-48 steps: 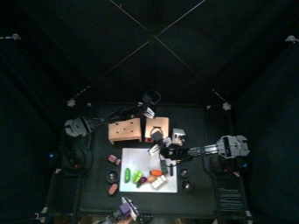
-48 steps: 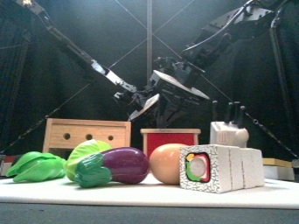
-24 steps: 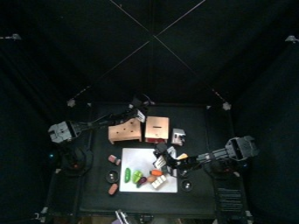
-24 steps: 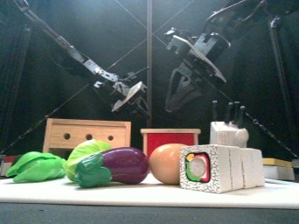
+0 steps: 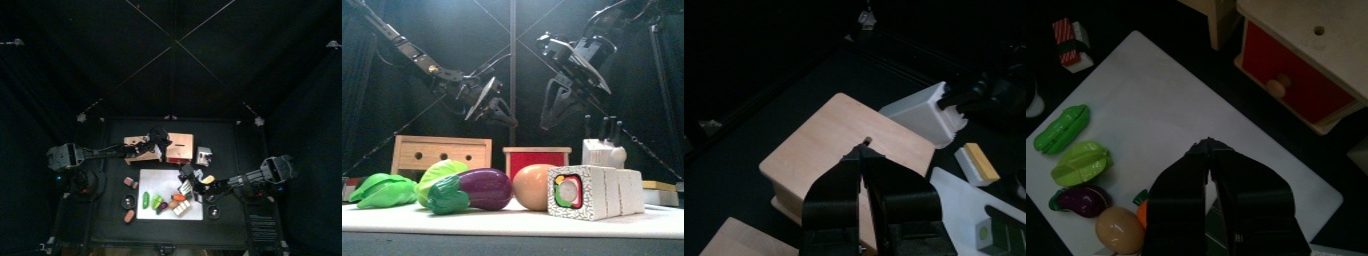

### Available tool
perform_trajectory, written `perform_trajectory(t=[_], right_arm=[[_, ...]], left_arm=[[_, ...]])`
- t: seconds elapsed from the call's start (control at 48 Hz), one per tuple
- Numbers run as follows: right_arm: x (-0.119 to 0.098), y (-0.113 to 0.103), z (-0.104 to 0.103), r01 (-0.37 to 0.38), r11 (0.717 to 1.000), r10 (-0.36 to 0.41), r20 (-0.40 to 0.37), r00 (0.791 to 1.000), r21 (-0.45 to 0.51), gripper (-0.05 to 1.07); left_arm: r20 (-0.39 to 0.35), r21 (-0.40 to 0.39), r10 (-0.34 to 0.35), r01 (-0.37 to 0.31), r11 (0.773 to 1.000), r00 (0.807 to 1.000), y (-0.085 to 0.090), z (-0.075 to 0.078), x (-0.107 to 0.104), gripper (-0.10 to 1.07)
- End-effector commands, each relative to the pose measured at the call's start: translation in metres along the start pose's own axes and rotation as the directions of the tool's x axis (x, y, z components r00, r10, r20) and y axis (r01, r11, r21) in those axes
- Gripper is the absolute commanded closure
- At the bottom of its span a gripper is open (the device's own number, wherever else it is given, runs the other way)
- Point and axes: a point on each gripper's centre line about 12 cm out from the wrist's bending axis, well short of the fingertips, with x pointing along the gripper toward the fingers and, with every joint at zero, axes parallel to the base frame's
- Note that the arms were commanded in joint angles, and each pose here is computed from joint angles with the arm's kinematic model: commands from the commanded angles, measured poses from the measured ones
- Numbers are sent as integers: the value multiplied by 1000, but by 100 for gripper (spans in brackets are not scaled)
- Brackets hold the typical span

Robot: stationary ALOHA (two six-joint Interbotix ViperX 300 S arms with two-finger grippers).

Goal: Close drawer

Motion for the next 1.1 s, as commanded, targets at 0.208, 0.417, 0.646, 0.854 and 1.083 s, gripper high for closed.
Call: perform_trajectory(t=[0.208,0.417,0.646,0.854,1.083], right_arm=[[-20,3,16,-49,998,48,39,998,31,61],[-23,1,13,-54,998,53,36,998,29,61],[-29,7,9,-80,997,79,34,996,14,61],[-28,5,5,-73,997,73,24,997,11,61],[-29,6,1,-73,997,73,2,997,31,61]], left_arm=[[51,95,-95,90,991,994,-28,3,-21,58],[24,151,-128,123,981,992,-33,-9,-33,58],[0,186,-186,183,966,983,-50,-20,-51,58],[-20,210,-237,236,949,971,-62,-31,-75,58],[-55,255,-294,298,920,954,-72,-46,-97,58]])
